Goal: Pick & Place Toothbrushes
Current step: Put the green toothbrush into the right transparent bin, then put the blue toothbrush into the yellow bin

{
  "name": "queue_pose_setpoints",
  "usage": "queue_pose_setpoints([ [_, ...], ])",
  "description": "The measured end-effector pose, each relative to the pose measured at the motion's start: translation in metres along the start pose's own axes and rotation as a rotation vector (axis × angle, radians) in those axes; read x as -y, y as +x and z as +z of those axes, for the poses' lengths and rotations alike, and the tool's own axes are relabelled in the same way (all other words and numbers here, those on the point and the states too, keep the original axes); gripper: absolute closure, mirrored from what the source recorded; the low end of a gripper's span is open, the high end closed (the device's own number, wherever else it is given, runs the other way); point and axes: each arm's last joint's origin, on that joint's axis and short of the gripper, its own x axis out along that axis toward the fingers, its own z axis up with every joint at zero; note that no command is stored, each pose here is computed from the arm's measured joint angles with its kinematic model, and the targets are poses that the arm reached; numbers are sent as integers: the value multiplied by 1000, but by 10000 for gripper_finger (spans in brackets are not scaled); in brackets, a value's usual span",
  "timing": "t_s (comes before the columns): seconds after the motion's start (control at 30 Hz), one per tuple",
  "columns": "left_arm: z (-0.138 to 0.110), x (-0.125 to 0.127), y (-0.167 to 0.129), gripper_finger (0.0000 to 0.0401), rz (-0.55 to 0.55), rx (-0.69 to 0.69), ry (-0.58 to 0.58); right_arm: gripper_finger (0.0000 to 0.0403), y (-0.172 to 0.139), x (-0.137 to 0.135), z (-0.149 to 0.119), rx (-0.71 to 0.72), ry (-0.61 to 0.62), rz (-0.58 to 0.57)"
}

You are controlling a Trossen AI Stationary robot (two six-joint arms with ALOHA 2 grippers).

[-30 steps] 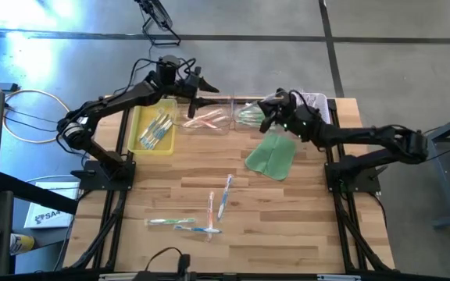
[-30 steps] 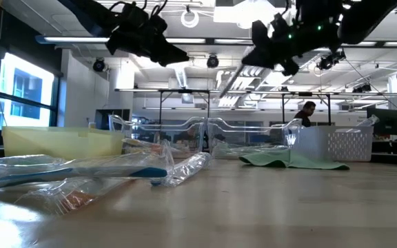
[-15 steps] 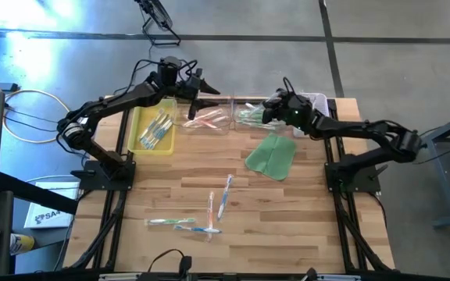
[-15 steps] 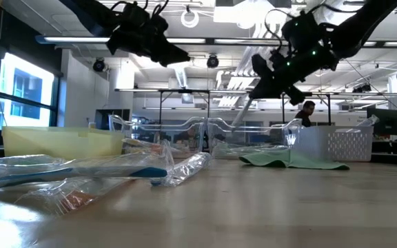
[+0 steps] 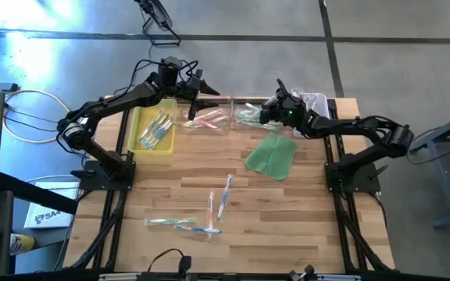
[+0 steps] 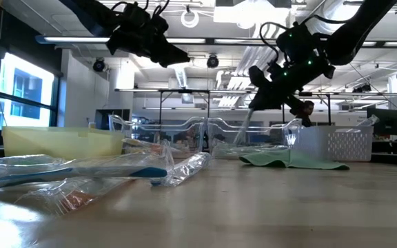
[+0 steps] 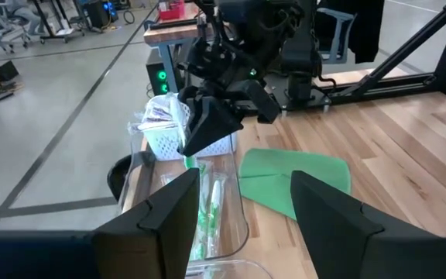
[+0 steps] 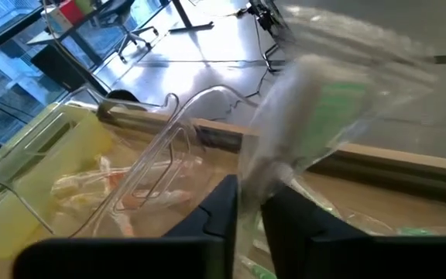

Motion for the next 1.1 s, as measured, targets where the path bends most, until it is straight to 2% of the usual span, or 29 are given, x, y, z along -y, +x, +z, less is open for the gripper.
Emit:
queue_pose_setpoints([
  [0.2, 0, 0, 0, 201, 0, 0, 0, 283, 0, 0, -1, -7, -1, -3],
  [0.37, 0, 0, 0, 201, -1, -1, -1, 255, 0, 1, -1, -6, -4, -28],
  [0.9, -2, 1, 0, 201, -8, -17, -18, 250, -8, 13, 21, 165, -117, -200],
  [1.1, -3, 1, 0, 201, -8, -18, -19, 250, -17, 8, 33, 249, -178, -188],
])
